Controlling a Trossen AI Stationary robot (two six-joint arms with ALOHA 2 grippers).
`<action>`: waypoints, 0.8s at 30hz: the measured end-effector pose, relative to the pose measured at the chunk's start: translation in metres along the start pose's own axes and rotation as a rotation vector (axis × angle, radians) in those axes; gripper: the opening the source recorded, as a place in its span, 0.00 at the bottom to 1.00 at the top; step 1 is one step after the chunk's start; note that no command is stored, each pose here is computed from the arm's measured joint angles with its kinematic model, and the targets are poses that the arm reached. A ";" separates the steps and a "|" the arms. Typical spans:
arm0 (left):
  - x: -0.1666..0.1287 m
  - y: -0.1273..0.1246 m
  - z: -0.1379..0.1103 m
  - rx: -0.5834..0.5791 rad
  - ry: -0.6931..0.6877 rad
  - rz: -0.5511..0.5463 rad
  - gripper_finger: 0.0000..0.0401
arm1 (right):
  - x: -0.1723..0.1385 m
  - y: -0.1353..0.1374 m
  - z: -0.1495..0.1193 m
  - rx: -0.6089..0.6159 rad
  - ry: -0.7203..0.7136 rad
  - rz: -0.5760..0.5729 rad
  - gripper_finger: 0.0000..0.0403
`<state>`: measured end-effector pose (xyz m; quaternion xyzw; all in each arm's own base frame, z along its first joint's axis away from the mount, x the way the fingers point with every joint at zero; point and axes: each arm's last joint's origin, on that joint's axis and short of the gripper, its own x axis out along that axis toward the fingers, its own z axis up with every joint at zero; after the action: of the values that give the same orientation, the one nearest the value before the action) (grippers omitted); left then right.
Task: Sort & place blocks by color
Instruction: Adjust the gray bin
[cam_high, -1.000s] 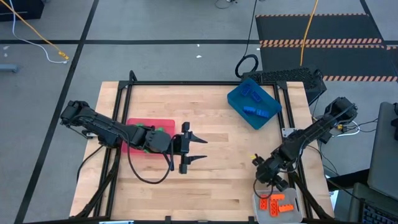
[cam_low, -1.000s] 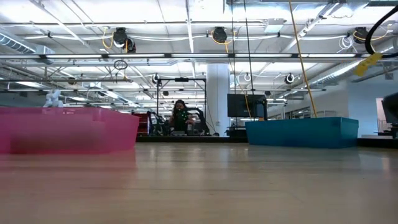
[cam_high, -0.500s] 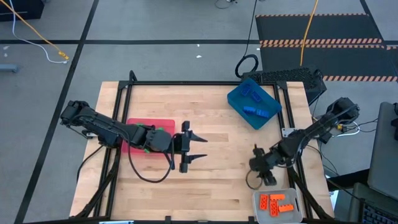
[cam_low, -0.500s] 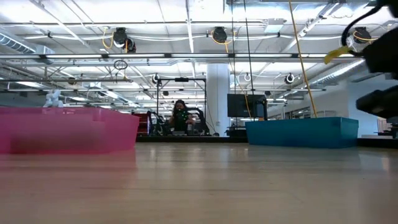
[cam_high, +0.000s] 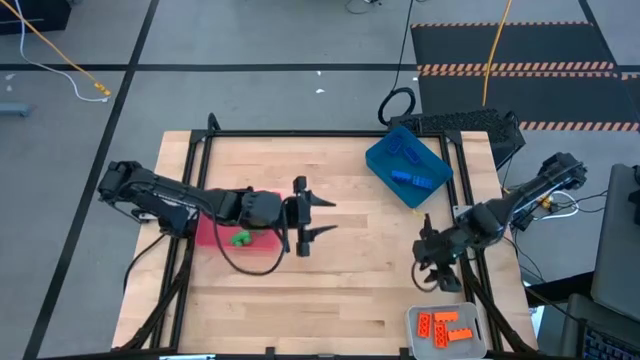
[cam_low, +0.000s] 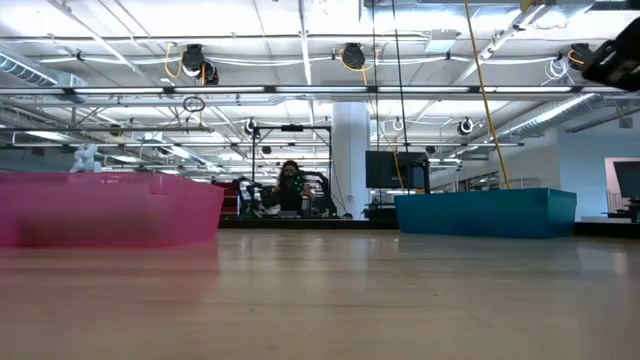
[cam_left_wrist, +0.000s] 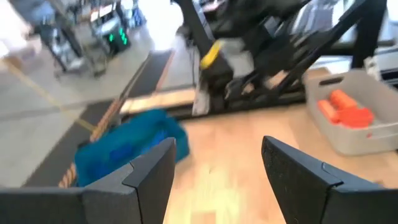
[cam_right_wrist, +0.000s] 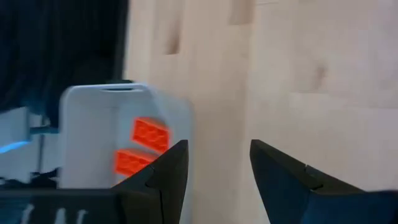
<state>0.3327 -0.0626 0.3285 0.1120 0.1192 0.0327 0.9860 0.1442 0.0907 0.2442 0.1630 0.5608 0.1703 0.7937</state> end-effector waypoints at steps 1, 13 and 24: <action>0.001 0.003 -0.003 -0.014 0.023 0.006 0.60 | 0.000 0.005 0.001 0.005 0.009 0.008 0.41; 0.001 0.004 -0.011 -0.089 0.108 0.004 0.60 | 0.054 0.033 -0.020 0.174 0.328 -0.121 0.41; -0.001 -0.004 -0.010 -0.060 0.103 -0.022 0.60 | 0.066 0.047 -0.038 0.242 0.407 -0.178 0.41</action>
<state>0.3293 -0.0645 0.3183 0.0790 0.1702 0.0312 0.9817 0.1245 0.1647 0.1980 0.1690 0.7377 0.0607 0.6509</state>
